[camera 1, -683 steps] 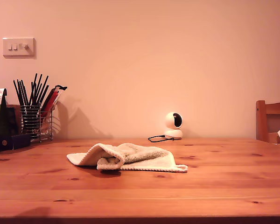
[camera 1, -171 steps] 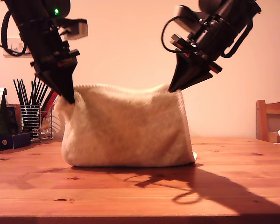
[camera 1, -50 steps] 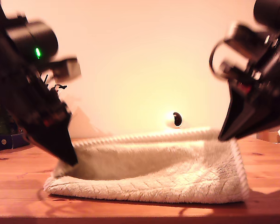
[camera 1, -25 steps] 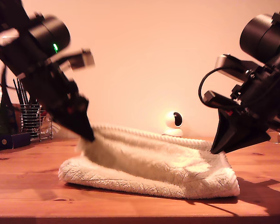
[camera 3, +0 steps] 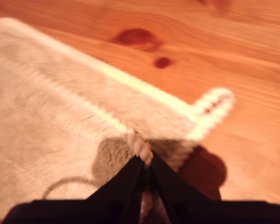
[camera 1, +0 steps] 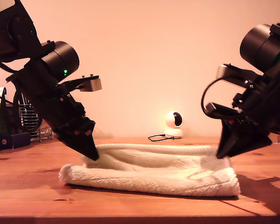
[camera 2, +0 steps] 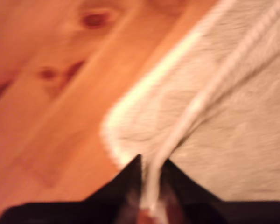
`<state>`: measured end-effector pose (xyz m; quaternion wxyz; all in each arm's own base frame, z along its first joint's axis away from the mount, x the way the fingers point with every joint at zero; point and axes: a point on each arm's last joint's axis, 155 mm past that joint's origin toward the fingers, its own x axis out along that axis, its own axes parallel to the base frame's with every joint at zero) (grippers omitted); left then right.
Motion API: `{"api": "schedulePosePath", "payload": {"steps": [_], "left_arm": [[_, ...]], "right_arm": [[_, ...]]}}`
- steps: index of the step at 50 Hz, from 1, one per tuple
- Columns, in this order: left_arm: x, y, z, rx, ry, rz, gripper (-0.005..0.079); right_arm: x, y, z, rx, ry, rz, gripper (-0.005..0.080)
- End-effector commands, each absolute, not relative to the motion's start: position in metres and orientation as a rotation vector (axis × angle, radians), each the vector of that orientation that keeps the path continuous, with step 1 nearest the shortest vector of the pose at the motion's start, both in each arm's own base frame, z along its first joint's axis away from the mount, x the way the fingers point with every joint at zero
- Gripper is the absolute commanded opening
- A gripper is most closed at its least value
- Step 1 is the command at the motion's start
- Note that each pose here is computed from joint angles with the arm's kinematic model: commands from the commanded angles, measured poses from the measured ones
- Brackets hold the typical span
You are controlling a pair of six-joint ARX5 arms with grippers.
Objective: Fold the tea towel in front of you. After folding it, place it to the left side.
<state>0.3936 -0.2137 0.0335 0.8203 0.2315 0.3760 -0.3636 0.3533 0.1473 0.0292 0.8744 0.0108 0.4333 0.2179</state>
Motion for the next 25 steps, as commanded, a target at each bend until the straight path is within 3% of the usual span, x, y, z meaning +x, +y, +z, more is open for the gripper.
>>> {"api": "schedulePosePath", "payload": {"steps": [1,13,25], "left_arm": [[0.403,-0.212,0.041,0.498,0.782,-0.758,0.03],[0.402,-0.208,0.045,0.504,0.829,-0.745,0.0306],[0.377,-0.213,0.035,0.41,0.943,-0.79,0.0298]], "right_arm": [[0.356,0.144,0.022,0.021,0.917,0.442,0.0034],[0.36,0.145,0.02,0.023,0.906,0.444,0.0165],[0.363,0.147,0.024,0.029,0.899,0.446,0.029]]}}
